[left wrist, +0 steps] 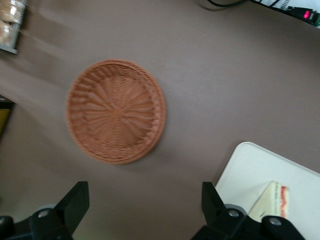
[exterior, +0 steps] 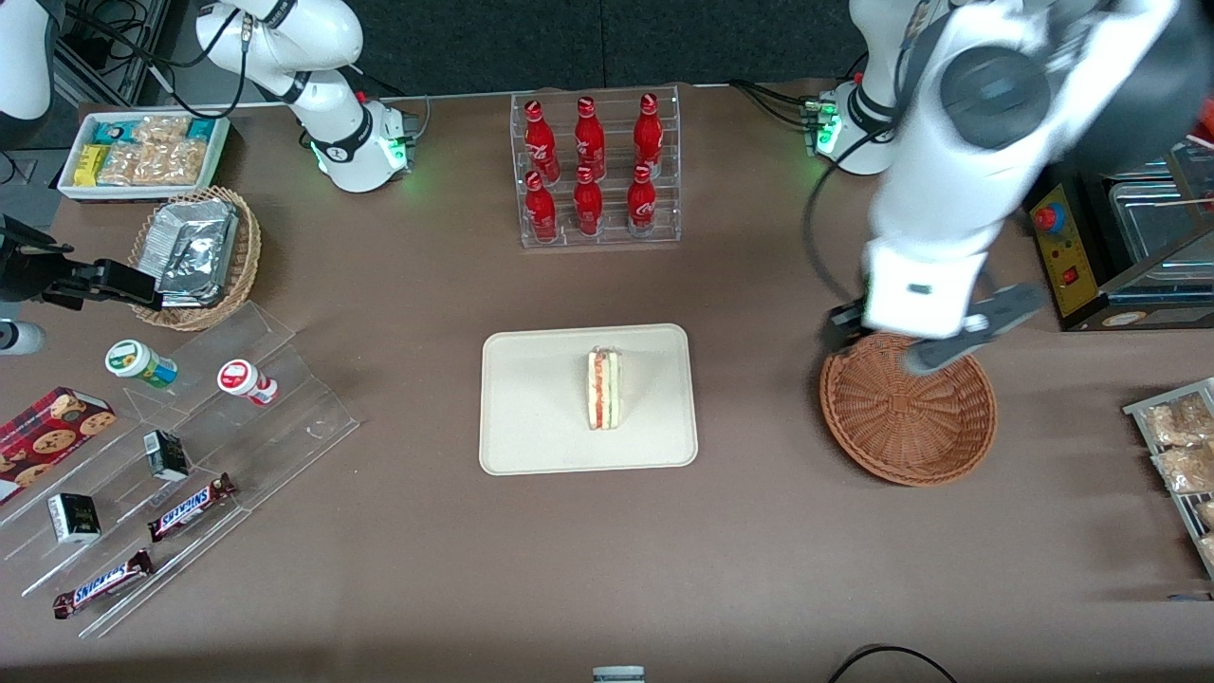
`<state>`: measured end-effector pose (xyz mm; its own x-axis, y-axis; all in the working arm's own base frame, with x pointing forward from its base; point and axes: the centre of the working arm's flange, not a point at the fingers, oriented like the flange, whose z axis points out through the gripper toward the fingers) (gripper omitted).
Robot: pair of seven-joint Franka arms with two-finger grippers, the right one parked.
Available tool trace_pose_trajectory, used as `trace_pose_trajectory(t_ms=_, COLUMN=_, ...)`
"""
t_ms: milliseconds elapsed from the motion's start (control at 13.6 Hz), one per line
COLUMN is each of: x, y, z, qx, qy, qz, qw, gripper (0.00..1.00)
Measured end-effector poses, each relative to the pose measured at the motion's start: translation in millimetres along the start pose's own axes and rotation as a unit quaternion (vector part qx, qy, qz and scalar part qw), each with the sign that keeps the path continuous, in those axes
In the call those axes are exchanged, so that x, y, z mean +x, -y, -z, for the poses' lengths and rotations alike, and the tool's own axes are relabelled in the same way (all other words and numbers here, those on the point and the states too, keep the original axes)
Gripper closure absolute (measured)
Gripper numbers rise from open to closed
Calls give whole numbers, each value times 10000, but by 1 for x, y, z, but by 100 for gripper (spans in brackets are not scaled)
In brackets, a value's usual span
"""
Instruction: Place sandwich from basket to tray
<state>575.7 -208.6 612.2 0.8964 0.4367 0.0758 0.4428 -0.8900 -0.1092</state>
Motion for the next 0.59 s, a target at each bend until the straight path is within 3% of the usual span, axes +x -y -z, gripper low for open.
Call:
trace_pose_trajectory(t_ms=295, x=19, y=96, z=43, qx=-193, qy=356, qz=-604, qw=9974, gripper=0)
trace_pose_trajectory(t_ms=590, x=31, y=189, z=55, qx=-489, qy=582, qz=-1398, qw=9873, gripper=0)
